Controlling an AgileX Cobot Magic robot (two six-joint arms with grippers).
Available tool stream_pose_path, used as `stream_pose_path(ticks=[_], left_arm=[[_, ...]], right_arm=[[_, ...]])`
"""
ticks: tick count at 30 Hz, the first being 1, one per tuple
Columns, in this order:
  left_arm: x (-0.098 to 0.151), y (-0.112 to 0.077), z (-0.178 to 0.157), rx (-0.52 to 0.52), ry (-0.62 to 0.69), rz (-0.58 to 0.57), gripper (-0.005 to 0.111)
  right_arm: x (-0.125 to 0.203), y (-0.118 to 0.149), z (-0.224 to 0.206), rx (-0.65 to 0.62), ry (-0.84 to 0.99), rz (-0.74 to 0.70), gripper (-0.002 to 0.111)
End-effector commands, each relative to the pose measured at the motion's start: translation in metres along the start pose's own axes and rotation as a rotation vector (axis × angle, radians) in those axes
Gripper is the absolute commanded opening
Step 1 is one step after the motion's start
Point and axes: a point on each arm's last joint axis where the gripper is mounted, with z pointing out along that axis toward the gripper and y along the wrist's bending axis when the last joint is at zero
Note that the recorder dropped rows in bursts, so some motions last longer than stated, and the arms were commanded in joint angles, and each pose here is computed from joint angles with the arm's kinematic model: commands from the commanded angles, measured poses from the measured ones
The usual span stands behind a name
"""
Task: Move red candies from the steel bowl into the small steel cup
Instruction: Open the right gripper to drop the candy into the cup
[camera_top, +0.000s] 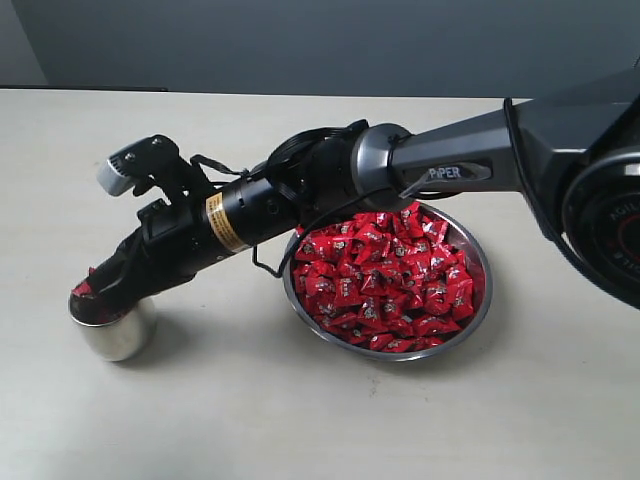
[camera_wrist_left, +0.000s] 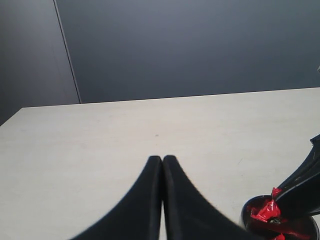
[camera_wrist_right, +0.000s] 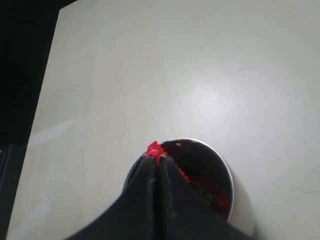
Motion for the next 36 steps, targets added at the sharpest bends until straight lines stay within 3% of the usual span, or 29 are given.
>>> stream_pose_path(ticks=[1,4,10,36], left_arm=[[0.0006,0.0000,-0.0001,-0.001,-0.006,0.000,0.000],[0.0006,0.0000,-0.0001,-0.001,-0.006,0.000,0.000],[0.0006,0.0000,-0.0001,-0.001,-0.006,0.000,0.000],[0.0006,0.0000,-0.0001,-0.001,-0.006,0.000,0.000]], right_arm=[[0.0011,-0.0007,-0.0002,-0.003,0.023,-0.001,-0.001],[0.0017,-0.0004,-0.0002,-0.006,0.029,0.000,0.002],[0.0017,-0.0003,-0.0002,-0.007,0.029,0.027,0.035],[0.0012,-0.0052,-0.0003,0.047,0.023,0.043,0.035]])
